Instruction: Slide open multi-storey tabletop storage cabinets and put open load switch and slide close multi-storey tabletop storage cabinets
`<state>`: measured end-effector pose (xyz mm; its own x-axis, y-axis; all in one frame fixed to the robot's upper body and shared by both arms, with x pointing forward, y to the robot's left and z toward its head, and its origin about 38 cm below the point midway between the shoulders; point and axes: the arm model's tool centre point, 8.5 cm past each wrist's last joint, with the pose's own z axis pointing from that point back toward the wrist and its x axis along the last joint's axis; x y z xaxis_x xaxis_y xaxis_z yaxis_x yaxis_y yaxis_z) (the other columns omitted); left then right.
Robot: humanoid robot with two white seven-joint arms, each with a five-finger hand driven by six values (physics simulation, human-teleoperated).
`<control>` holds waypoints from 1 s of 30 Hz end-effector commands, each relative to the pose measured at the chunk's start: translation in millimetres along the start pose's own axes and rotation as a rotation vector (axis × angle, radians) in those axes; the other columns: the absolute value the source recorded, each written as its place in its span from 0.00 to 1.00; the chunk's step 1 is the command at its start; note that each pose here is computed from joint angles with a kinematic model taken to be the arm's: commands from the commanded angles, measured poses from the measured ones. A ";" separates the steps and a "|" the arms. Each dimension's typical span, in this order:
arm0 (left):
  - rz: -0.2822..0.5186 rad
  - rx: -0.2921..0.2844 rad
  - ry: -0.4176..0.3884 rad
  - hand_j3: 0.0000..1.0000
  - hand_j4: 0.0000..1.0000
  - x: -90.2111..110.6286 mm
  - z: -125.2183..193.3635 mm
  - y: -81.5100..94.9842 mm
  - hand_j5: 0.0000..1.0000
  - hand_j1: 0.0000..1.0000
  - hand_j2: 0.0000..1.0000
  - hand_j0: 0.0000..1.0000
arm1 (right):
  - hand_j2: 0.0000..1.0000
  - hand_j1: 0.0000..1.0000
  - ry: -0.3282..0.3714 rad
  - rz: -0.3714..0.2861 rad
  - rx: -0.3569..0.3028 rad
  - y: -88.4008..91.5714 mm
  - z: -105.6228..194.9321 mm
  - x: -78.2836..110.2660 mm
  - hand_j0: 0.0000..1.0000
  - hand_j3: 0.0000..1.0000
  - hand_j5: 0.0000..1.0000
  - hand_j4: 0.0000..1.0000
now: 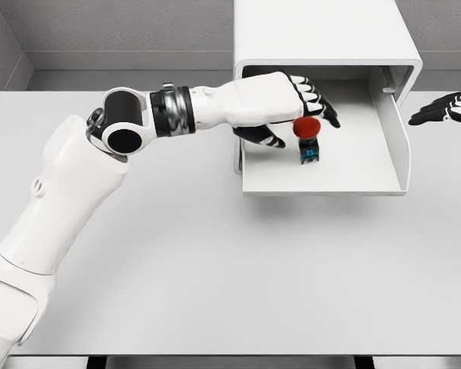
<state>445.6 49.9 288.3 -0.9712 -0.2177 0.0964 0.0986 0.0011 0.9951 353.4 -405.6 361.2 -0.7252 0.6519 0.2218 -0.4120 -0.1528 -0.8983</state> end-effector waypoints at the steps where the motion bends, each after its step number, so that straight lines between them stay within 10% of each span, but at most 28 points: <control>1: 0.006 0.005 0.001 1.00 1.00 -0.5 0.8 0.6 1.00 1.00 1.00 1.00 | 1.00 1.00 0.001 -0.004 -0.004 -0.8 0.6 0.2 1.00 1.00 1.00 1.00; 4: 0.015 0.052 -0.041 1.00 1.00 6.0 9.1 17.2 1.00 1.00 1.00 1.00 | 1.00 1.00 0.001 -0.004 -0.003 -0.9 0.9 0.6 1.00 1.00 1.00 1.00; 9: 0.136 0.079 -0.127 1.00 1.00 24.5 134.3 60.7 1.00 1.00 1.00 1.00 | 1.00 1.00 -0.001 -0.003 -0.004 -1.0 0.6 1.0 1.00 1.00 1.00 1.00; 13: 0.309 0.001 -0.054 1.00 1.00 23.7 198.2 46.2 1.00 1.00 1.00 1.00 | 1.00 1.00 -0.023 -0.018 -0.001 5.4 -7.9 1.5 1.00 1.00 1.00 1.00; 30: 0.355 -0.047 0.009 1.00 1.00 19.6 214.9 18.1 1.00 1.00 1.00 1.00 | 1.00 1.00 -0.155 -0.136 -0.099 37.9 -61.1 5.1 1.00 1.00 1.00 1.00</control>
<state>381.6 255.0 311.9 -0.8751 -0.2209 0.4306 0.4357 0.0277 0.8997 367.4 -362.1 303.5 -0.7487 0.5384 0.3868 -0.4630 -0.0070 -0.8863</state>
